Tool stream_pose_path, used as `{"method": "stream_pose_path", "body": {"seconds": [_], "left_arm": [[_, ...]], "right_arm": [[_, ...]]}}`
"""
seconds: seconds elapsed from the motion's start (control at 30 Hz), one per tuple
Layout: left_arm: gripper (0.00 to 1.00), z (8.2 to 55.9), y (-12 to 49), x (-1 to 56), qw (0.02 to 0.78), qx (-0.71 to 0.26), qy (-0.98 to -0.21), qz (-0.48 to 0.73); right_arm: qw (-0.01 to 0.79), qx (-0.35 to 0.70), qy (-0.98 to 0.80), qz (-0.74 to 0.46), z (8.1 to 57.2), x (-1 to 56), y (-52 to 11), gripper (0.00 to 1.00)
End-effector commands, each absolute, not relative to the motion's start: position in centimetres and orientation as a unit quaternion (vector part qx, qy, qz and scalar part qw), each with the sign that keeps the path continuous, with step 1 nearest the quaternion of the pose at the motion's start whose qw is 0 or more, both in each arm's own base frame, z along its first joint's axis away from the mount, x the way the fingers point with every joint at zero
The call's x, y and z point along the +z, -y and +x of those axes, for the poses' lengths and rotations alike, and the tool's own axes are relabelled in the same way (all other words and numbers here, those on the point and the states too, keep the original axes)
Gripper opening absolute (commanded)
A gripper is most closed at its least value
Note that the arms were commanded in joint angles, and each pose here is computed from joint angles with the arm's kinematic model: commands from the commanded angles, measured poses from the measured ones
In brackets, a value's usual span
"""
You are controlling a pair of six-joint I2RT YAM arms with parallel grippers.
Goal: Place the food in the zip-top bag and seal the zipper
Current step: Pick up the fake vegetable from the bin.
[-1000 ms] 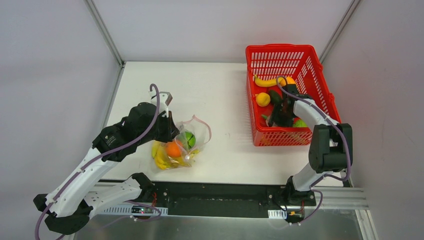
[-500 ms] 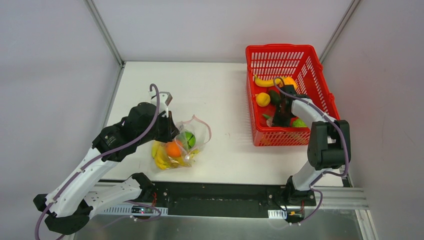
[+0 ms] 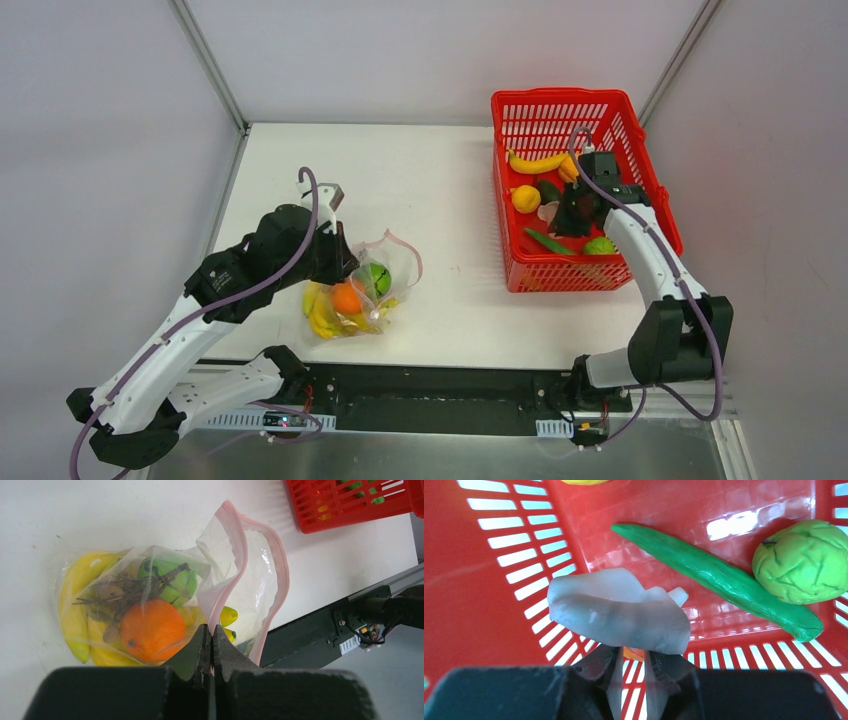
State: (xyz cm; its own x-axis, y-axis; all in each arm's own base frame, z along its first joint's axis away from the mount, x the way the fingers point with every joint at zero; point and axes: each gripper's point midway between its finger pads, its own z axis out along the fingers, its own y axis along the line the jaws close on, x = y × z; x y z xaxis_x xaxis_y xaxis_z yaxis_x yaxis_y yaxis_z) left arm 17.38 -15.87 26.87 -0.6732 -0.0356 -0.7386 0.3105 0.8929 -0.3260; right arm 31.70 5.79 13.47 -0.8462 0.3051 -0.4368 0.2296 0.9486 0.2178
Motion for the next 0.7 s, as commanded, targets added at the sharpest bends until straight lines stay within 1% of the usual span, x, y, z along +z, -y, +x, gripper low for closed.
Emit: {"method": "stream_pose_path", "body": {"seconds": [0.0,0.1,0.2,0.33,0.43,0.53,0.67], "left_arm": [[0.0,17.8,16.0,28.8,0.418,-0.237,-0.875,0.057],[0.0,17.9,16.1,28.9,0.418,-0.24,-0.874,0.054],[0.0,18.1,16.4,29.0,0.419,-0.243,-0.873,0.054],[0.0,18.2,16.7,29.3,0.419,-0.249,-0.872,0.055],[0.0,18.2,17.0,29.6,0.418,-0.254,-0.87,0.056],[0.0,18.3,17.4,30.0,0.418,-0.266,-0.867,0.055],[0.0,18.3,18.4,30.9,0.419,-0.291,-0.858,0.055]], "right_arm": [[0.303,0.098,-0.936,0.147,31.8,18.7,-5.9,0.1],[0.346,0.121,-0.92,0.139,31.8,22.0,-6.3,0.11],[0.369,0.154,-0.908,0.128,31.2,24.8,-7.2,0.11],[0.389,0.253,-0.879,0.105,30.2,29.3,-10.3,0.12],[0.391,0.35,-0.849,0.064,28.8,32.9,-13.7,0.12],[0.381,0.424,-0.822,0.002,26.9,35.3,-17.5,0.12],[0.349,0.459,-0.814,-0.078,24.1,35.5,-22.8,0.12]]}}
